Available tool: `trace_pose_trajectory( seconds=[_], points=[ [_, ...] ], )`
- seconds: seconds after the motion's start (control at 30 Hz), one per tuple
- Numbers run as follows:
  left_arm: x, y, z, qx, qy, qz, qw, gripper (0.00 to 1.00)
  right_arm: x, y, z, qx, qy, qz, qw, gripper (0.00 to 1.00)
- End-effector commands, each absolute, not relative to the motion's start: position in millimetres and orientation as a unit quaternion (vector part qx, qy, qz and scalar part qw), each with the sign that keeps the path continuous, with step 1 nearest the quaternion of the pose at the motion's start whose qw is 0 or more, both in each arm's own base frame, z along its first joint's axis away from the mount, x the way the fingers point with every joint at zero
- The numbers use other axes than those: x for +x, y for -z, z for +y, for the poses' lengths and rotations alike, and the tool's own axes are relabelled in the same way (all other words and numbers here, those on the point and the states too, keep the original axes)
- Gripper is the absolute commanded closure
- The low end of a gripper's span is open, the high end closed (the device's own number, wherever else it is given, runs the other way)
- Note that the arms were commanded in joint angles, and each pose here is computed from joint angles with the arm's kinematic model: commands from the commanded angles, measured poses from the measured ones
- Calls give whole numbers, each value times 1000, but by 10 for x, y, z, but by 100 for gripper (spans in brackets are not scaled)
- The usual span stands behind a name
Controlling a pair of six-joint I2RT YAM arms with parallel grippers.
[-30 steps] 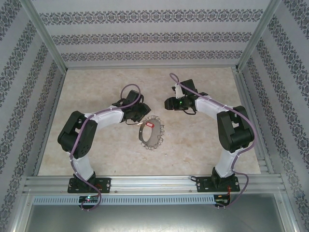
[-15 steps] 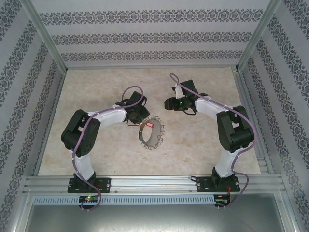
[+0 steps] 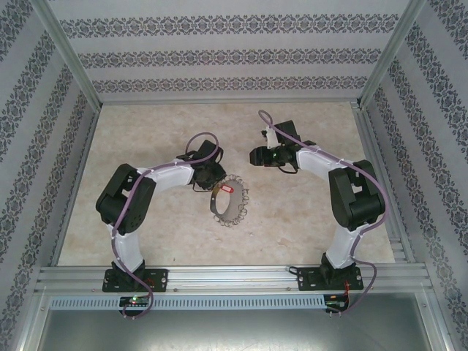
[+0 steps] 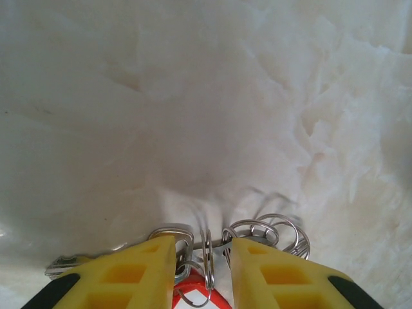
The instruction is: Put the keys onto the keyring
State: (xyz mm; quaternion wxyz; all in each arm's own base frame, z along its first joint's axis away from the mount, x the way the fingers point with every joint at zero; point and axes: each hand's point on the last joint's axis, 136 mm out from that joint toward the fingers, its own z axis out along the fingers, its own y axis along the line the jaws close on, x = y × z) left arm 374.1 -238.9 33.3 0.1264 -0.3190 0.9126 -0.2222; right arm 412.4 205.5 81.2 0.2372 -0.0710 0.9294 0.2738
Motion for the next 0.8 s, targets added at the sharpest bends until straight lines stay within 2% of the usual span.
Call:
trace_pose_trajectory(
  seconds=[0.0, 0.27, 0.47, 0.63, 0.77],
  points=[
    [3709, -327, -2482, -318, 220, 915, 115, 72, 4118, -861, 2050, -65, -283, 926, 242, 49],
    [3721, -298, -2518, -315, 223, 916, 110, 83, 4119, -857, 2031, -63, -282, 926, 242, 49],
    [3715, -324, -2531, -312, 226, 916, 111, 100, 4110, -877, 2026, -63, -284, 925, 243, 49],
    [3784, -539, -2552, -286, 238, 917, 141, 100, 4097, -995, 2053, -64, -297, 920, 249, 49],
    [3954, -1019, -2724, -208, 281, 916, 195, 100, 4063, -1185, 2080, -66, -314, 911, 261, 49]
  ],
)
